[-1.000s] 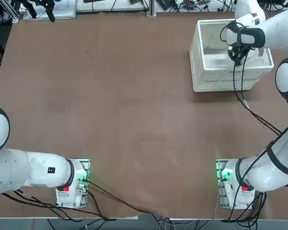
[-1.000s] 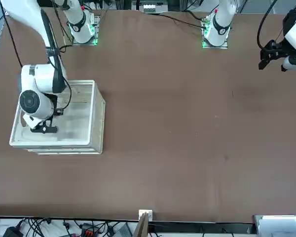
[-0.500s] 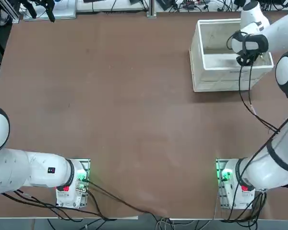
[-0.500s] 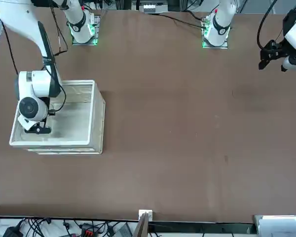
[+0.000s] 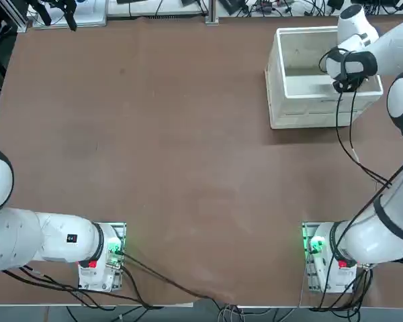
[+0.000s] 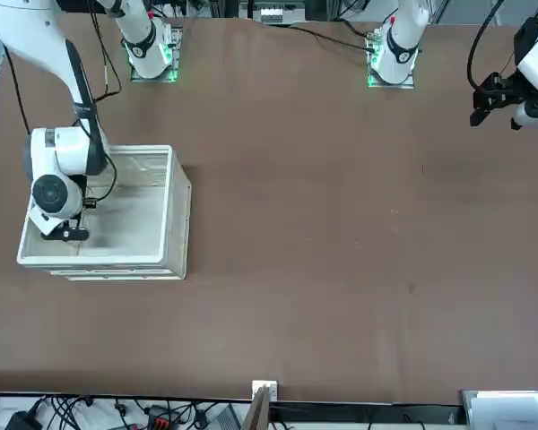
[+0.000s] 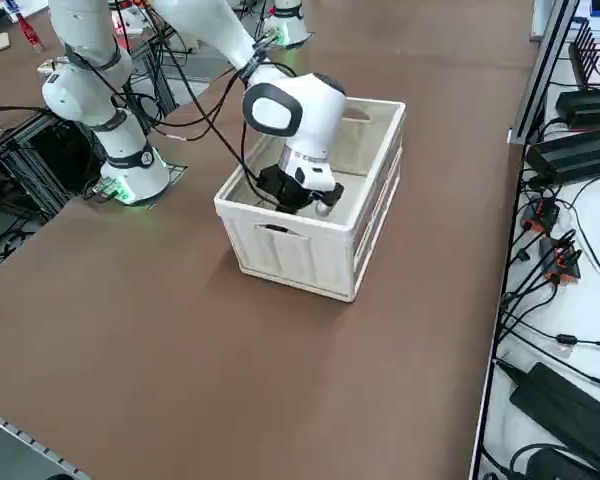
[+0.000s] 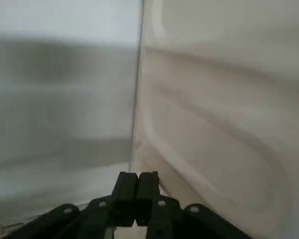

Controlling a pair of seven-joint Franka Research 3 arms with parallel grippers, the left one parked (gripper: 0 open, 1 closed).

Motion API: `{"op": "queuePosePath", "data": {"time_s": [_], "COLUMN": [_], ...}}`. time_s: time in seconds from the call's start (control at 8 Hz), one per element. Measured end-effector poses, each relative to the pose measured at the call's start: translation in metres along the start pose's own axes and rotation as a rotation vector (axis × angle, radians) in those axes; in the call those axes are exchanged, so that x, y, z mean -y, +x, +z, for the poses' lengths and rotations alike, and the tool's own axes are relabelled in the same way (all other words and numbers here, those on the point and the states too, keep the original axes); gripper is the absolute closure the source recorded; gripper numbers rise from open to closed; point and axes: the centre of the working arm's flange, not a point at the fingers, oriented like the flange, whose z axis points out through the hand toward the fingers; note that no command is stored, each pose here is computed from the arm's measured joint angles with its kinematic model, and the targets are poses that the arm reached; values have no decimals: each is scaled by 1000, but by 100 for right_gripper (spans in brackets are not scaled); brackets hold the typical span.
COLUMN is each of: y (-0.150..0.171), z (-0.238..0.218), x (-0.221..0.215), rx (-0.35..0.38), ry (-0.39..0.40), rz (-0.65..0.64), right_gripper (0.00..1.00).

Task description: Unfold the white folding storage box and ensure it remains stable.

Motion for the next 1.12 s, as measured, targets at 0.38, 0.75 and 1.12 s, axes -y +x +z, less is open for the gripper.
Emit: {"op": "queuePosePath", "data": {"time_s": [0.38,0.75,1.12], "y": [0,-23,-47], "z": [-38,-137,-234], "x": [9,15,-33], "rx": [-8,-42,-87], "ry": [0,130,325], "rz": [-5,26,30], "right_gripper": [98,98,98]}}
